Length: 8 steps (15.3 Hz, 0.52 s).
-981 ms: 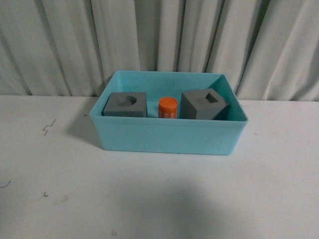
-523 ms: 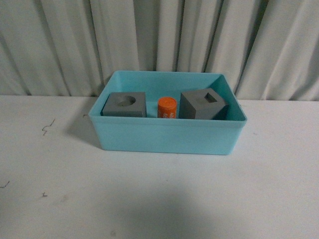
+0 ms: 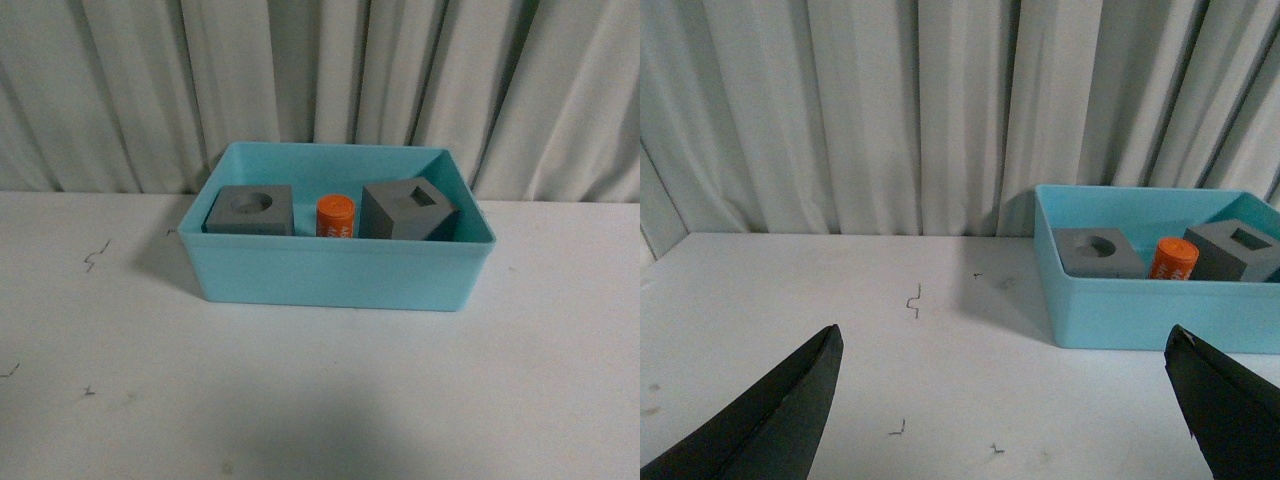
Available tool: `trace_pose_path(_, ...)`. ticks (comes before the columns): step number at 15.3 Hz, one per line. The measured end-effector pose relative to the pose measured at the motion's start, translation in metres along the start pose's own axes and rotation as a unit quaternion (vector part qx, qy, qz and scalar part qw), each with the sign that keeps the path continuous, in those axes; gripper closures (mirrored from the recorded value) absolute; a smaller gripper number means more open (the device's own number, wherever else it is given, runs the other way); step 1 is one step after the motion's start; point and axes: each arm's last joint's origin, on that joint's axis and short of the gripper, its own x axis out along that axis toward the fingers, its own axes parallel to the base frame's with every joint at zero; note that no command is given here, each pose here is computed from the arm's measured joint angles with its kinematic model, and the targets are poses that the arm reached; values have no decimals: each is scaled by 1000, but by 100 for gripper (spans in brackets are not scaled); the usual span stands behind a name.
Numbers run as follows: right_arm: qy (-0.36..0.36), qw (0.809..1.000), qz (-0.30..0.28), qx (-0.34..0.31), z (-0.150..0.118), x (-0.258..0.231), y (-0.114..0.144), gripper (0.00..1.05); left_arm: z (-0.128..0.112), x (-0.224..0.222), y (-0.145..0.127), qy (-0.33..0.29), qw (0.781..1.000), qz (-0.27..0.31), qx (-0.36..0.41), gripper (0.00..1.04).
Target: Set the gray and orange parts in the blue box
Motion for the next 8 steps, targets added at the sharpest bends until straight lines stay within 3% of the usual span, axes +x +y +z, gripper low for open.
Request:
trace_pose_path(6, 26, 1000, 1, 0, -7, -13, 0, 103, 0, 0, 0, 0, 1000, 0, 0, 7)
trace_pose_path(8, 5, 1000, 1, 0, -4, -15, 0, 103, 0, 0, 0, 0, 1000, 0, 0, 7)
